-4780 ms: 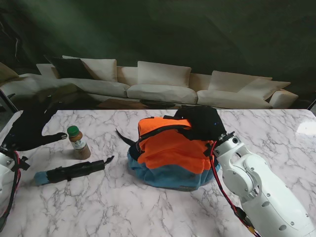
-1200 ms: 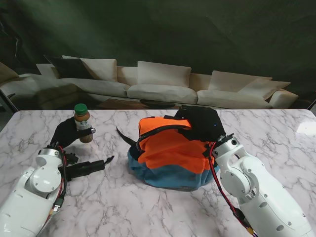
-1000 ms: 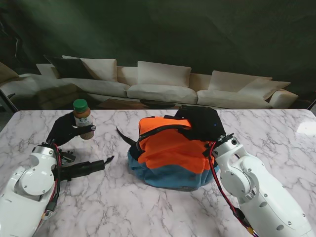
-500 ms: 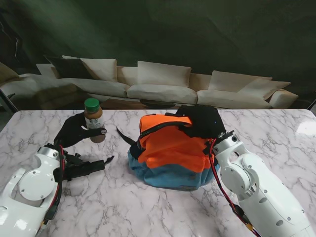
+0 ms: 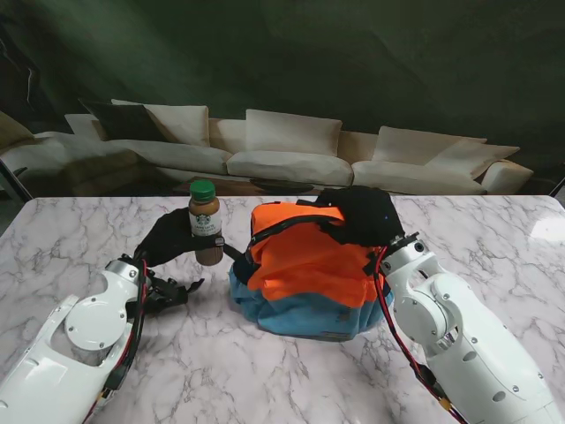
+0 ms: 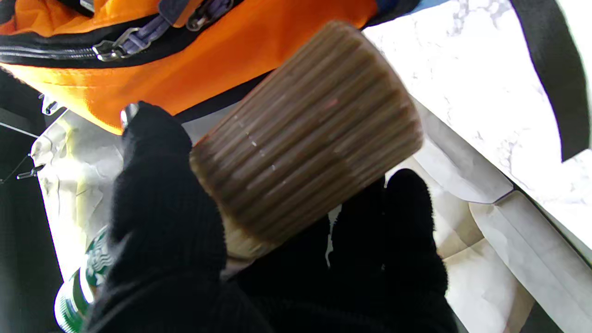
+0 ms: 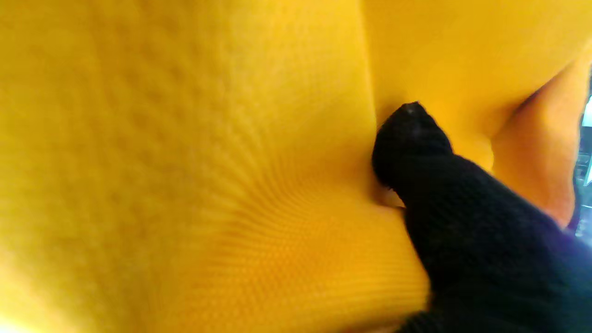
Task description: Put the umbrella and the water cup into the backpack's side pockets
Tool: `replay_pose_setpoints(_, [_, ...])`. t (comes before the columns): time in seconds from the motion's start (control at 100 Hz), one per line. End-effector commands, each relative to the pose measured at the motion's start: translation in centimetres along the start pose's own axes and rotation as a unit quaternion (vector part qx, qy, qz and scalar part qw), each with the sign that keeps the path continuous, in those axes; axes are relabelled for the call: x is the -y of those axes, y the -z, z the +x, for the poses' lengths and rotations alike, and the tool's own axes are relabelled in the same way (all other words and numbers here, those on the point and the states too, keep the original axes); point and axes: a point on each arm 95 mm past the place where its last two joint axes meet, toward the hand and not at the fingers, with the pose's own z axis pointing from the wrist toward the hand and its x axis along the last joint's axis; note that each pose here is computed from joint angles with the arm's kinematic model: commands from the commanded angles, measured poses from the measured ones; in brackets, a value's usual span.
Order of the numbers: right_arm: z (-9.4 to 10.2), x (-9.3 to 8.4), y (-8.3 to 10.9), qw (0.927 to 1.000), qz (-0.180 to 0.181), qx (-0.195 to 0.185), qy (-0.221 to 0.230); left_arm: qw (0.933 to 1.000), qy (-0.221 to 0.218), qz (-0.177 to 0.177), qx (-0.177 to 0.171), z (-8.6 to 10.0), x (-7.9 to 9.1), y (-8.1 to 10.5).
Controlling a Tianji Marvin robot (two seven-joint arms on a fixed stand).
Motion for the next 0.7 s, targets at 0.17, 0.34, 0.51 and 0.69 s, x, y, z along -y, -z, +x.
replay_pose_setpoints(0.17, [0.0, 0.7, 0.7, 0.9999, 0.013, 0.004, 0.001, 0.9996, 0.024, -0.011, -0.013, 1.2, -1.2, -1.3])
replay_pose_setpoints(0.34, [0.1, 0.7, 0.6, 0.9999, 0.013, 0.001, 0.002, 0.9992, 0.034, -0.016, -0.017, 1.5, -1.7, -1.8])
replay_pose_setpoints(0.51, [0.1, 0.7, 0.7, 0.9999, 0.014, 0.002, 0.002, 0.9989, 0.039, -0.022, -0.016, 1.6, -2.2, -1.9])
replay_pose_setpoints(0.69, [0.1, 0.7, 0.6, 0.9999, 0.013, 0.004, 0.003, 0.9983, 0.050, -0.028, -0.011, 1.6, -2.8, -2.2])
